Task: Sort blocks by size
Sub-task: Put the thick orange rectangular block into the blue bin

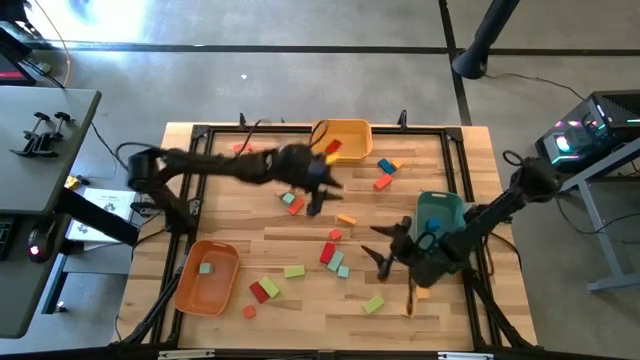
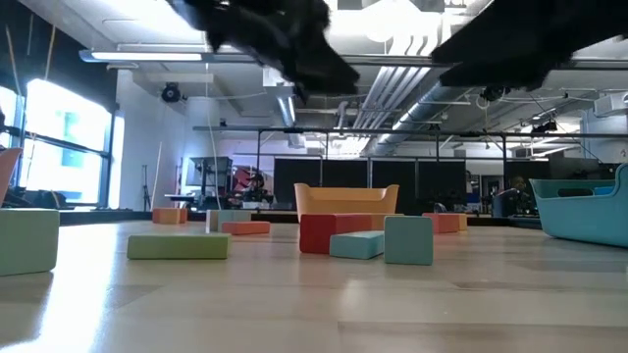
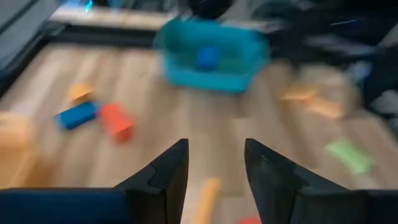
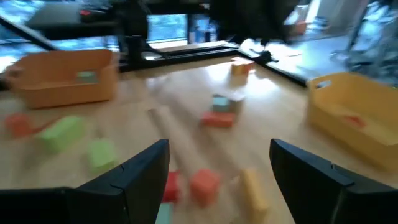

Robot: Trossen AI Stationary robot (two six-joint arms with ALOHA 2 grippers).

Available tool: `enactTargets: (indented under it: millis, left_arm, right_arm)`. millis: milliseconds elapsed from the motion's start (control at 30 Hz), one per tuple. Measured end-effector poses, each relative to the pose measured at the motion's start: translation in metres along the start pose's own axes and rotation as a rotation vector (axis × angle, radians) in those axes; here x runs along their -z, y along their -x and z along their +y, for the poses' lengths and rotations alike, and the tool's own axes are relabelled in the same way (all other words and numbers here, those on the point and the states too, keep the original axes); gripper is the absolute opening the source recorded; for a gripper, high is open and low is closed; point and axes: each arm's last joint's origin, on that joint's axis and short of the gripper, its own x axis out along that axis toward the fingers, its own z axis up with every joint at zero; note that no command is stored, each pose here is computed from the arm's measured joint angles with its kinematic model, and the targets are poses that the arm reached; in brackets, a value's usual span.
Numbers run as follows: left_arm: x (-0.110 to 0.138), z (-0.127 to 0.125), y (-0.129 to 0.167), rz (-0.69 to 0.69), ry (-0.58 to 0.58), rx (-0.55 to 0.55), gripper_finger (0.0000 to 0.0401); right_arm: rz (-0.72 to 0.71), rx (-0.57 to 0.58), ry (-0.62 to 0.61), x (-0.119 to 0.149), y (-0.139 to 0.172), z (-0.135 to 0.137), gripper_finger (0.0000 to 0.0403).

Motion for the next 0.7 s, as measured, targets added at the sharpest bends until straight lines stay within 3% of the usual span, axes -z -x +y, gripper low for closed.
enactTargets:
  millis: [133,233,367,567,700]
  left_arm:
    - [0.028,-0.014,0.020,-0.081,-0.029,-0.143,0.0128]
    - [0.046,-0.004,0.030,-0.121,-0.058,-0.299,0.0126]
    - [0.063,0.017,0.037,-0.148,-0.055,-0.392,0.0126]
    - [0.073,0.044,0.045,-0.125,-0.118,-0.488,0.0126]
    - [0.071,0.061,0.053,-0.134,-0.174,-0.574,0.0126]
  right_arm:
    - [0.065,0.035,0.047,-0.005,-0.037,-0.023,0.0272]
    - [0.145,-0.022,0.077,-0.007,-0.061,-0.044,0.0272]
    - [0.174,0.011,0.111,-0.014,-0.087,-0.076,0.0272]
    - [0.206,0.031,0.173,-0.021,-0.118,-0.132,0.0272]
    - [0.216,0.130,0.210,-0.025,-0.128,-0.166,0.0272]
